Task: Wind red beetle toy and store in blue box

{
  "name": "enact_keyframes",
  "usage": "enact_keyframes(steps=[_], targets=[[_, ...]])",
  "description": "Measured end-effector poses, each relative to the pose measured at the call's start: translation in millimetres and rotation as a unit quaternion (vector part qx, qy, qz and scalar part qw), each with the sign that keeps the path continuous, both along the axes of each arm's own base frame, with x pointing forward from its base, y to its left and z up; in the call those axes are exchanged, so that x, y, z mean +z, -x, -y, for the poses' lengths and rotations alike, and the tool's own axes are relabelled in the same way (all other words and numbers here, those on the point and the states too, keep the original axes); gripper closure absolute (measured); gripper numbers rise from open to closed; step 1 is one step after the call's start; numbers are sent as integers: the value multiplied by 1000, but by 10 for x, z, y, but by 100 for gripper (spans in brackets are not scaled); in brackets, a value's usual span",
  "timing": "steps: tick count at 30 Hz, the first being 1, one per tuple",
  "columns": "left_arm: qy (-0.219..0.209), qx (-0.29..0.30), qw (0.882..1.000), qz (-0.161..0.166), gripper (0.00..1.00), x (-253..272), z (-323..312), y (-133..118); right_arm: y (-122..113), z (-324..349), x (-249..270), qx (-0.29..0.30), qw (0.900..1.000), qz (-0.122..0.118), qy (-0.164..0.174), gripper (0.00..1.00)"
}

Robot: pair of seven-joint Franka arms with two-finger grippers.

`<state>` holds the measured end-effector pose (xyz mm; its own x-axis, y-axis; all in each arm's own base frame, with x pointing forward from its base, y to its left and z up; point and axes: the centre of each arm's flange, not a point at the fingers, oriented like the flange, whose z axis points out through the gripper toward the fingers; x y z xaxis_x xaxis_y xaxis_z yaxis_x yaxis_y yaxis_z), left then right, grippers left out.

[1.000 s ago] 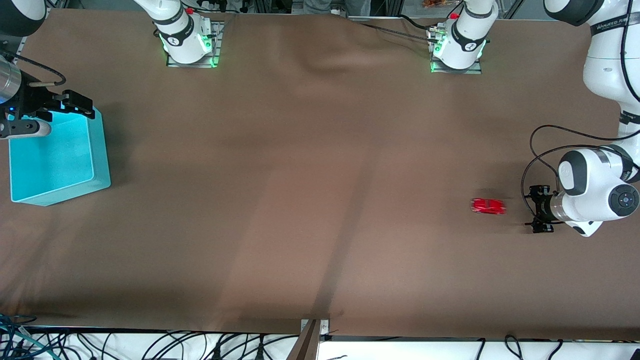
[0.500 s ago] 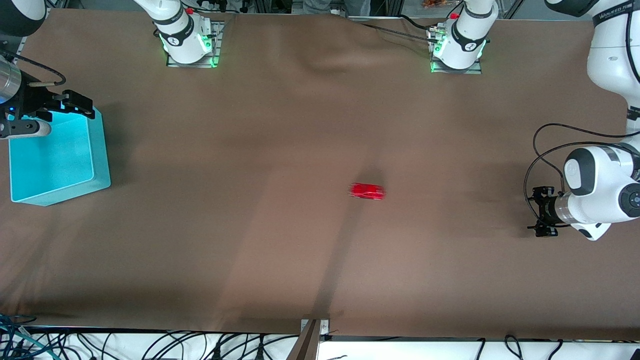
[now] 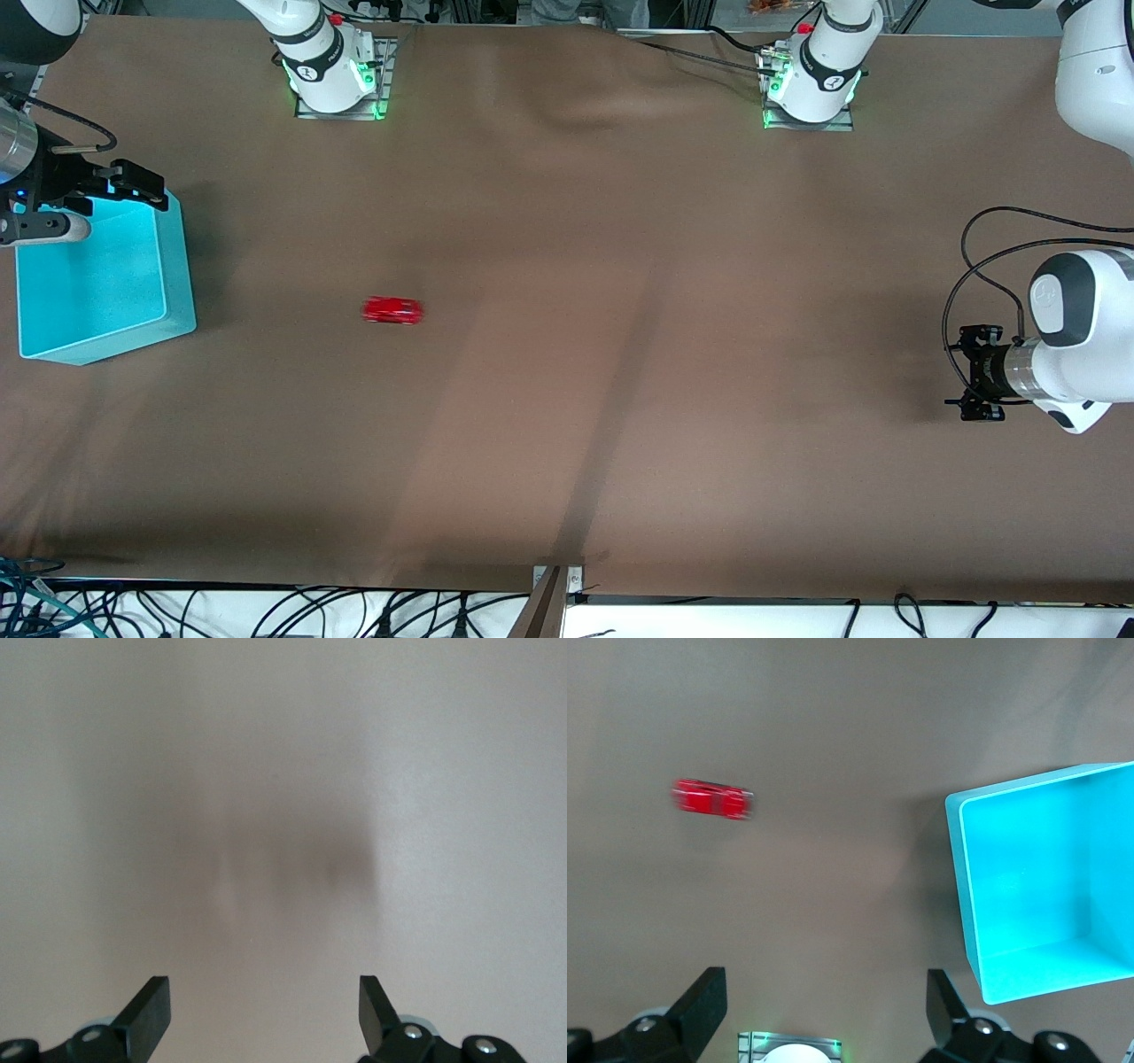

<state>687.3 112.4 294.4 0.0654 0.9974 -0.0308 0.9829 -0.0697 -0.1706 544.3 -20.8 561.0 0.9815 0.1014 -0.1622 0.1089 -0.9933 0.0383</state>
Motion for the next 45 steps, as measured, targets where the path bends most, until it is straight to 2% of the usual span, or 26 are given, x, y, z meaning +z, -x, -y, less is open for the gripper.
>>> enact_keyframes(steps=[3, 12, 28, 31, 36, 45], targets=[[-14, -18, 1000, -1, 6, 53, 108, -34, 0, 0, 0, 0, 1000, 0, 0, 0], [-17, -24, 1000, 6, 6, 155, 138, -68, 0, 0, 0, 0, 1000, 0, 0, 0], [-20, -51, 997, 47, 4, 956, 218, -184, 0, 0, 0, 0, 1000, 0, 0, 0], [-18, -69, 996, 52, 0, 1071, 235, -193, 0, 0, 0, 0, 1000, 0, 0, 0], [-16, -99, 992, 71, 0, 1348, 266, -186, 0, -1, 0, 0, 1000, 0, 0, 0], [14, -158, 979, 125, 0, 1994, 286, -137, -1, -40, 0, 4, 1000, 0, 0, 0]])
